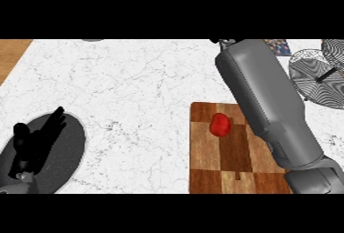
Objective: Pick the lemon from the cutting board and place it in the tiered basket
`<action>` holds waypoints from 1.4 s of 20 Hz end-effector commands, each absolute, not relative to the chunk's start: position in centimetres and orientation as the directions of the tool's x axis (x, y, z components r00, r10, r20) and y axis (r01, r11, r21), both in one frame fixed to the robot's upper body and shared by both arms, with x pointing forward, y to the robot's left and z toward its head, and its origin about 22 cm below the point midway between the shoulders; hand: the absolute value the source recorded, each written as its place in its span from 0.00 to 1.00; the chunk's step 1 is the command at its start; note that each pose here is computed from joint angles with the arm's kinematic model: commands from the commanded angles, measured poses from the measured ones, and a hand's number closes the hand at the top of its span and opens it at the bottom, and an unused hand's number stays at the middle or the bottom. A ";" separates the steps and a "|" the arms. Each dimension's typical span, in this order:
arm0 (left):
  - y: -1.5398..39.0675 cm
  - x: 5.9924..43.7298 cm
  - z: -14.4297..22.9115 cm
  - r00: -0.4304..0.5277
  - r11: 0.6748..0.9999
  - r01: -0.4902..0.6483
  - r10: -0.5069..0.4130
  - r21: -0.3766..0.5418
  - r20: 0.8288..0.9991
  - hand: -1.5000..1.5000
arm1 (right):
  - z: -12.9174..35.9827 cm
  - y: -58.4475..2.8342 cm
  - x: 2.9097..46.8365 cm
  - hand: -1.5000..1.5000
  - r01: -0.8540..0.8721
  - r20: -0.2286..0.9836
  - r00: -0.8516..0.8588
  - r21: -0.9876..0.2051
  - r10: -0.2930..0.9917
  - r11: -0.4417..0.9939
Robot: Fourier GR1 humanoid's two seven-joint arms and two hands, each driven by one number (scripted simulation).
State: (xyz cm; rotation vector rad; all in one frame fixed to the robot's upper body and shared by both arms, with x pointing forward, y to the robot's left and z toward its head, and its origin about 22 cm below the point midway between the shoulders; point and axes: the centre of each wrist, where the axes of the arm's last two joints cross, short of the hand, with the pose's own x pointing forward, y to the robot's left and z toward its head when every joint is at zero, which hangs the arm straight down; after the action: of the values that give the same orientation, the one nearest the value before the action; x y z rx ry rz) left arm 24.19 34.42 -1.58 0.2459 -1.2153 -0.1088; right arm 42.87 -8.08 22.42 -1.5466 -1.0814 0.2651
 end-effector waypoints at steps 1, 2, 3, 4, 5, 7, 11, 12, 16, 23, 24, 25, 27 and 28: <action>34.0 23.8 -2.9 0.351 0.965 -0.083 -0.204 0.247 0.914 0.50 | 24.8 -8.8 44.1 1.00 0.564 0.496 0.617 -0.820 0.611 0.097; 36.0 23.7 -0.9 0.337 0.965 -0.052 -0.225 0.256 0.914 0.50 | 26.4 -9.6 44.7 1.00 0.569 0.497 0.627 -0.818 0.600 0.083; 35.0 23.5 -0.9 0.339 0.967 -0.051 -0.218 0.250 0.915 0.50 | 24.6 -11.3 45.2 1.00 0.596 0.517 0.610 -0.799 0.601 0.083; 34.3 24.6 -1.2 0.328 0.969 -0.061 -0.207 0.240 0.922 0.50 | 26.1 -11.1 45.1 1.00 0.609 0.526 0.592 -0.788 0.611 0.089; 35.8 23.5 -0.7 0.345 0.967 -0.044 -0.219 0.249 0.913 0.50 | 26.3 -11.6 45.6 1.00 0.621 0.532 0.589 -0.780 0.608 0.080; 35.3 23.4 -1.2 0.333 0.969 -0.052 -0.213 0.243 0.919 0.50 | 25.6 -14.6 46.4 1.00 0.637 0.545 0.589 -0.768 0.597 0.072; 35.0 22.7 -2.2 0.357 0.971 -0.063 -0.195 0.232 0.913 0.50 | 24.6 -20.3 47.3 1.00 0.600 0.486 0.621 -0.800 0.615 0.026; 35.3 23.1 -1.6 0.343 0.967 -0.060 -0.214 0.249 0.915 0.50 | 27.1 -21.4 47.4 1.00 0.616 0.497 0.609 -0.787 0.619 0.026; 34.2 24.2 -0.9 0.329 0.969 -0.052 -0.213 0.242 0.920 0.50 | 23.9 -23.9 47.6 1.00 0.680 0.556 0.574 -0.733 0.601 0.028; 33.2 24.6 -1.4 0.334 0.969 -0.058 -0.209 0.241 0.919 0.50 | 26.8 -28.6 47.2 1.00 0.780 0.688 0.429 -0.609 0.585 0.145; 33.9 24.2 -0.6 0.320 0.967 -0.038 -0.226 0.250 0.920 0.50 | 25.2 -29.4 47.2 1.00 0.778 0.685 0.434 -0.613 0.585 0.141; 35.0 23.3 -1.3 0.324 0.967 -0.047 -0.223 0.252 0.919 0.50 | 26.3 -30.2 47.0 1.00 0.770 0.689 0.444 -0.620 0.573 0.149; 33.6 23.9 -2.1 0.336 0.973 -0.038 -0.203 0.229 0.920 0.50 | 25.9 -31.1 46.9 1.00 0.770 0.683 0.433 -0.620 0.588 0.153; 34.2 23.4 -1.6 0.330 0.970 -0.031 -0.217 0.240 0.919 0.50 | 26.7 -31.0 46.9 1.00 0.772 0.689 0.430 -0.615 0.584 0.158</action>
State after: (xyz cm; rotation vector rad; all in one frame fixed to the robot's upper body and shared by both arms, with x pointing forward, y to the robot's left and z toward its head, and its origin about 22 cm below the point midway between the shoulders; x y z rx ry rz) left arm 23.69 34.12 -1.42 0.2405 -1.2335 -0.1144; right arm 47.10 -29.58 26.02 -1.5346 -1.2319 -0.1846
